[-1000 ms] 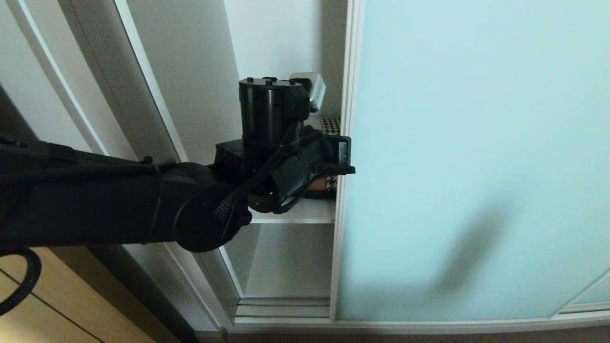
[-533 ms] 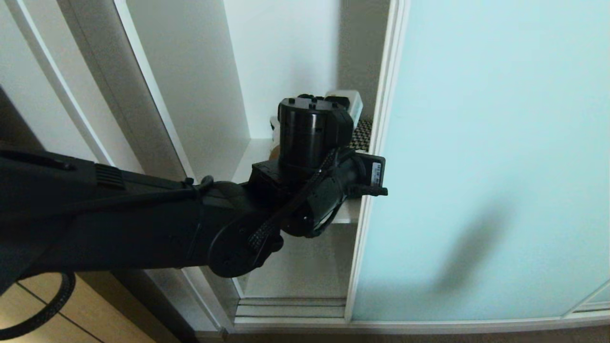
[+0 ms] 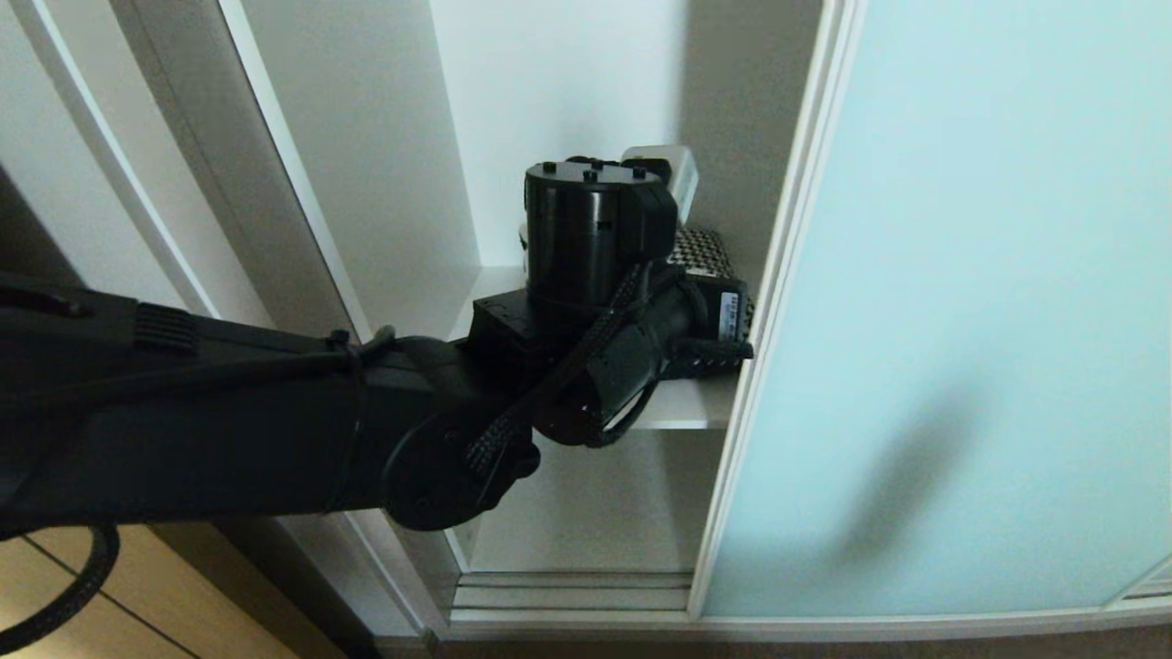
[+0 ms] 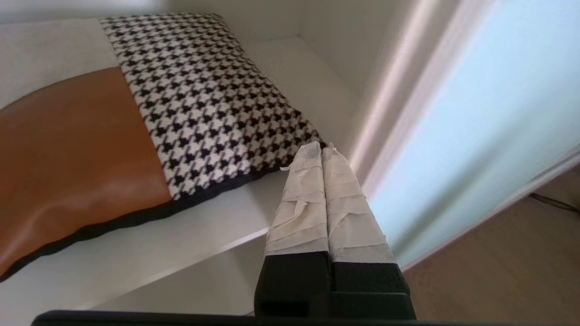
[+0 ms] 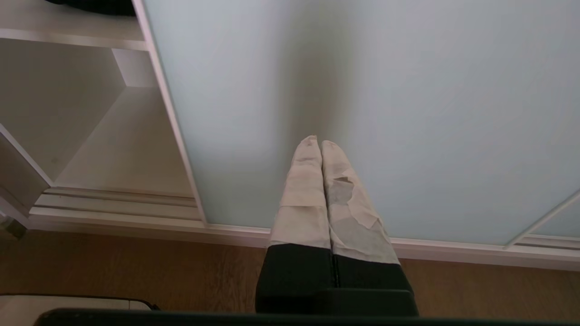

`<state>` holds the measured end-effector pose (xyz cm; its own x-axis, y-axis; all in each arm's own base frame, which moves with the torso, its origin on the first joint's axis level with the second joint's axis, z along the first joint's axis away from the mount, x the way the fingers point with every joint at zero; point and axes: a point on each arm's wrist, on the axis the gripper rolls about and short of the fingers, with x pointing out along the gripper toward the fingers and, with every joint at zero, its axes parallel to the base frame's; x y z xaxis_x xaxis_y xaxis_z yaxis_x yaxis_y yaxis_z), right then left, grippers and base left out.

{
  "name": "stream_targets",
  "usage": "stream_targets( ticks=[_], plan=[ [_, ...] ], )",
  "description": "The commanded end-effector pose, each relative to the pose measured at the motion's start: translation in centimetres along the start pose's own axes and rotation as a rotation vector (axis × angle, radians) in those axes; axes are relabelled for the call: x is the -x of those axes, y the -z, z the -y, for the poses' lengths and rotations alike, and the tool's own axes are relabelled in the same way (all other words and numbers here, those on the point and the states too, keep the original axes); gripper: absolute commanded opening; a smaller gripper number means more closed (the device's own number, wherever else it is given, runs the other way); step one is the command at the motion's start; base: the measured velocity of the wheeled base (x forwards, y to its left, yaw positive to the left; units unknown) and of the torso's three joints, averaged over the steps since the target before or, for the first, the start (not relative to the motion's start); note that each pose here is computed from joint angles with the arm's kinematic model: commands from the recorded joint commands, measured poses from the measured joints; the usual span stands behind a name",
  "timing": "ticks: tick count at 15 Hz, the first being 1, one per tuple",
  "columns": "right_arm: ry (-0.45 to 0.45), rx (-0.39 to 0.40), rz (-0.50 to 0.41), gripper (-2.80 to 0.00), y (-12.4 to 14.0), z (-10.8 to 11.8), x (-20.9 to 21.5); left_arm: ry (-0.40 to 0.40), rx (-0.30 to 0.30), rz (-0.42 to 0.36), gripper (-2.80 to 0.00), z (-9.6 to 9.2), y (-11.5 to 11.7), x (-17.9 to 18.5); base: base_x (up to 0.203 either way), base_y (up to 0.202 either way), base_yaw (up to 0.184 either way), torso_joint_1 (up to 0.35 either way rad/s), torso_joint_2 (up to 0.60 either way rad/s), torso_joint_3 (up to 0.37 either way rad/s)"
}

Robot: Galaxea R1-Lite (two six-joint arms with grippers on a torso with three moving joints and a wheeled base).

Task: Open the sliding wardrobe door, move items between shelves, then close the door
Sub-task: Open the door

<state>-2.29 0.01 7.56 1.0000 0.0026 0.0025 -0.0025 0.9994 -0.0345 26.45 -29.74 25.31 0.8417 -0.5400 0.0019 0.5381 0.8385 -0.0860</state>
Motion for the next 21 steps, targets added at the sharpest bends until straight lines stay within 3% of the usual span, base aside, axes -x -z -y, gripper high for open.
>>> stream_targets(
  ticks=[1, 6, 10, 17, 21],
  plan=[
    [0.0, 0.001, 0.001, -2.8, 0.0, 0.0, 0.0, -0.005, -0.002, -0.004, -2.8, 0.4, 0.9, -1.4, 0.0, 0.0, 0.0, 0.0, 0.0, 0.0],
    [-0.002, 0.001, 0.001, -2.8, 0.0, 0.0, 0.0, -0.032, -0.009, -0.014, -2.8, 1.3, 4.2, -5.6, 0.0, 0.0, 0.0, 0.0, 0.0, 0.0],
    [0.0, 0.001, 0.001, -2.8, 0.0, 0.0, 0.0, -0.017, -0.015, 0.026, -2.8, 2.6, 4.4, -7.0, 0.0, 0.0, 0.0, 0.0, 0.0, 0.0],
    [-0.001, 0.001, 0.001, -2.8, 0.0, 0.0, 0.0, 0.02, -0.066, 0.035, -2.8, 5.1, 7.2, -9.2, 0.0, 0.0, 0.0, 0.0, 0.0, 0.0],
    [0.0, 0.001, 0.001, -2.8, 0.0, 0.0, 0.0, 0.051, -0.084, 0.052, -2.8, 6.7, 7.2, -8.9, 0.0, 0.0, 0.0, 0.0, 0.0, 0.0]
  ],
)
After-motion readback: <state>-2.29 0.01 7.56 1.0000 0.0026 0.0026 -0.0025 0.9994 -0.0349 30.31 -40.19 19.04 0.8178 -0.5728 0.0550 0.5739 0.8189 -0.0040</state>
